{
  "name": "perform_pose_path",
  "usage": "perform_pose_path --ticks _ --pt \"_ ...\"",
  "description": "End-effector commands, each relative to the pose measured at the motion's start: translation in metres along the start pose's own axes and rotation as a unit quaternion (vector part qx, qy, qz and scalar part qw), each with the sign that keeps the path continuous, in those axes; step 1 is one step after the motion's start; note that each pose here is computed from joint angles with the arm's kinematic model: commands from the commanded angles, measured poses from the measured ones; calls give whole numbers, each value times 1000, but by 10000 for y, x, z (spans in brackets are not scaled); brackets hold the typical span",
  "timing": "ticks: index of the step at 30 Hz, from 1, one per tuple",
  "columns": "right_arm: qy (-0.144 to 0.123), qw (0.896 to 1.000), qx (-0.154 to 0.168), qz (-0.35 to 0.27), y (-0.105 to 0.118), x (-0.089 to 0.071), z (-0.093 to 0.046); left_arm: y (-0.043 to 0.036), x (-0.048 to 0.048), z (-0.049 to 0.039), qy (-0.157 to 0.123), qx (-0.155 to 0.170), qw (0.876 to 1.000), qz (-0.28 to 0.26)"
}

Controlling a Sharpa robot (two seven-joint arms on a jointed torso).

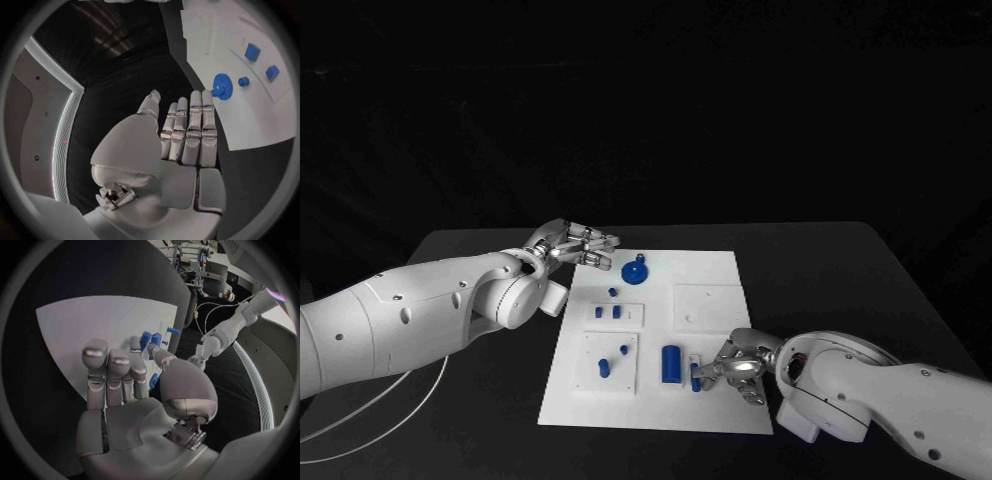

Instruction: Assemble the parts on the task board

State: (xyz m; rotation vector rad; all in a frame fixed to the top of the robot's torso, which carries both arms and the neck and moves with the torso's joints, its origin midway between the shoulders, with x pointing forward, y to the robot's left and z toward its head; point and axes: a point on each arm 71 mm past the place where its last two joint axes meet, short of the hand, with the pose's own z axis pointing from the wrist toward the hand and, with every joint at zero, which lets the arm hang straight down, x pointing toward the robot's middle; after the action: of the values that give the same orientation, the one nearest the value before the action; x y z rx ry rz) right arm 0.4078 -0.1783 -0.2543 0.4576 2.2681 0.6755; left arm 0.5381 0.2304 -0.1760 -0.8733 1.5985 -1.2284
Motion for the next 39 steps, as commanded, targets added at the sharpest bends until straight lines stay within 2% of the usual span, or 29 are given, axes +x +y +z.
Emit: perform_pose_path --ticks 1,13,23,39 --pt "18 1000 -14 -7 36 43 -6 -12 16 -1 8 4 1000 1" --pt "12 1000 -22 -4 22 18 -6 -11 15 0 8 3 1000 1" --pt "41 998 -36 -19 -8 36 -45 -7 9 -3 8 2 1000 2" --pt "45 998 -21 -41 -79 46 -50 -5 2 -5 11 2 1000 3"
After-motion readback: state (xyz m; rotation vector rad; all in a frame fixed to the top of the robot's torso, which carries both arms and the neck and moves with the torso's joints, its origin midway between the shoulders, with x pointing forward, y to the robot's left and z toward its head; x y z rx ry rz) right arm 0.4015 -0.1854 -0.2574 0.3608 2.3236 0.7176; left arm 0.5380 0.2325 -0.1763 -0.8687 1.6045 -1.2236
